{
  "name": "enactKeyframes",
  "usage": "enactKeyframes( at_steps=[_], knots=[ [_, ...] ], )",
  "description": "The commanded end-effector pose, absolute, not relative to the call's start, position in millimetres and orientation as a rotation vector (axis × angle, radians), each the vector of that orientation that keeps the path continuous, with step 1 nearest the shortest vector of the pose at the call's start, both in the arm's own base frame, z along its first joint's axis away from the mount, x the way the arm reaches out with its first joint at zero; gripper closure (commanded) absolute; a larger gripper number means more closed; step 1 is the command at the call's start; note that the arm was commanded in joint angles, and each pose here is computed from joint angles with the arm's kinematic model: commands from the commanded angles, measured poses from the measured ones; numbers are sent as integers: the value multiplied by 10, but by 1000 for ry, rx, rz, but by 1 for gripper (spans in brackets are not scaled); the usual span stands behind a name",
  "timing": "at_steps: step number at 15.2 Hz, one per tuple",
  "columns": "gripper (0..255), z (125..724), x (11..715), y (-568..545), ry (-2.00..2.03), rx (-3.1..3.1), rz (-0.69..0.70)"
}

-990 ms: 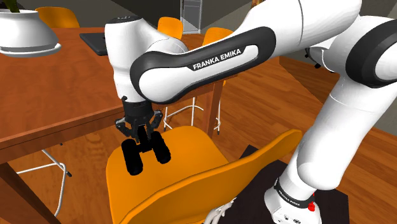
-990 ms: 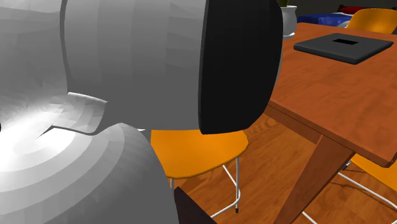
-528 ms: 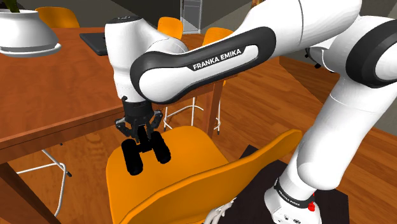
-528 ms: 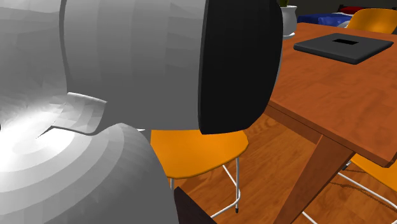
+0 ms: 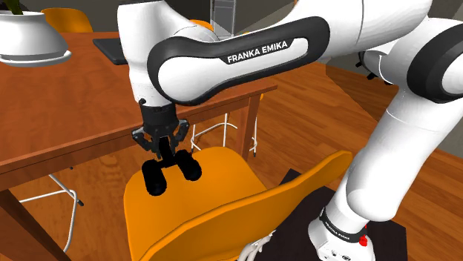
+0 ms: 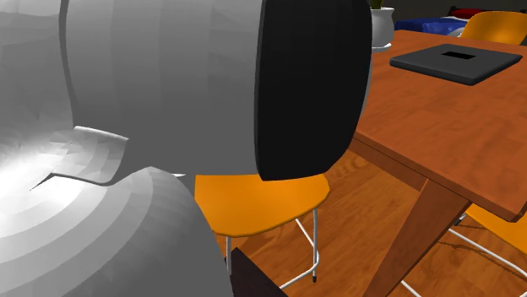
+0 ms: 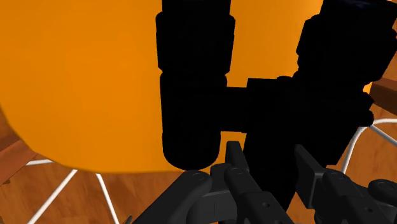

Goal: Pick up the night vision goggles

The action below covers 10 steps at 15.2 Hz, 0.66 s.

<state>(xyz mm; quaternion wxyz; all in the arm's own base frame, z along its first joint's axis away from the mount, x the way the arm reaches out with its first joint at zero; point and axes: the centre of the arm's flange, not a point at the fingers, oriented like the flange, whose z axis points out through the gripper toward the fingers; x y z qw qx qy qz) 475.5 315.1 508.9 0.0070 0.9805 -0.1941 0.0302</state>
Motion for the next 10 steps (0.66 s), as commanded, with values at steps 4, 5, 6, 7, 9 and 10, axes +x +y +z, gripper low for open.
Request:
enactKeyframes(
  at_steps=[4, 5, 6, 7, 9, 10],
  knots=[
    [255, 5365, 4758, 3151, -608, 3067, 98],
    [255, 5418, 4758, 3151, -608, 3067, 98],
    [255, 5471, 4758, 3151, -608, 3067, 98],
    [255, 5523, 4758, 3151, -608, 3067, 98],
    [255, 5584, 4758, 3151, -608, 3067, 98],
    [255, 5584, 4758, 3151, -608, 3067, 98]
  ],
)
